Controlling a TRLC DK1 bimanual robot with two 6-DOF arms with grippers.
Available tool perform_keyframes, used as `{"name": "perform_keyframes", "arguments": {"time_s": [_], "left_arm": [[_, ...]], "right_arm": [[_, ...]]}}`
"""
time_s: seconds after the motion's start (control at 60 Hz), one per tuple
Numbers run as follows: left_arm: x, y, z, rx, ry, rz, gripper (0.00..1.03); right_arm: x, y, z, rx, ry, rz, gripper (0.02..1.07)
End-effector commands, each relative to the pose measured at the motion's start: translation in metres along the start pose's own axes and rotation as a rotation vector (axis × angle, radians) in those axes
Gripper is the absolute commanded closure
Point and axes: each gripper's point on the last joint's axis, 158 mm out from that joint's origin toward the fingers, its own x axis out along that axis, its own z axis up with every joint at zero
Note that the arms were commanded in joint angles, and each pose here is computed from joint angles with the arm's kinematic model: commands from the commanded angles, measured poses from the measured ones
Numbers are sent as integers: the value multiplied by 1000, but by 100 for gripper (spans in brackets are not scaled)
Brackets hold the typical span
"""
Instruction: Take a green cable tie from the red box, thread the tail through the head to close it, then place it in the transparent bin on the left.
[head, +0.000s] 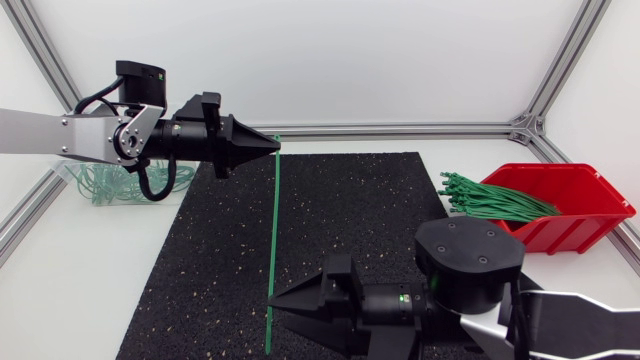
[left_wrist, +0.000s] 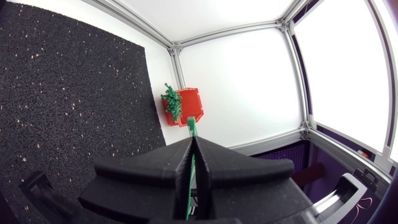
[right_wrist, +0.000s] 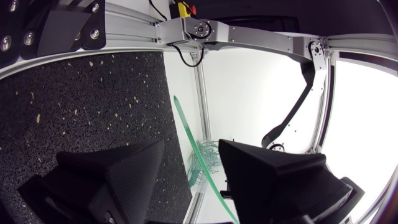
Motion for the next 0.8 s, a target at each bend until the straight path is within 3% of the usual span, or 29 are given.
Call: {"name": "perform_keyframes", "arguments": {"time_s": [0.0,0.467,0.6,0.783], "left_arm": [[5,-2,2,17,16,-12,100],[16,-6,-8,11,48,-15,100],[15,-5,-8,11,46,-15,100],[15,-5,-9,11,47,-14,100]], "right_arm": [[1,7,7,-37,-30,10,83],[6,2,5,-63,-31,-14,86],[4,3,8,-65,-44,-15,101],[2,5,8,-56,-50,-13,101]]}}
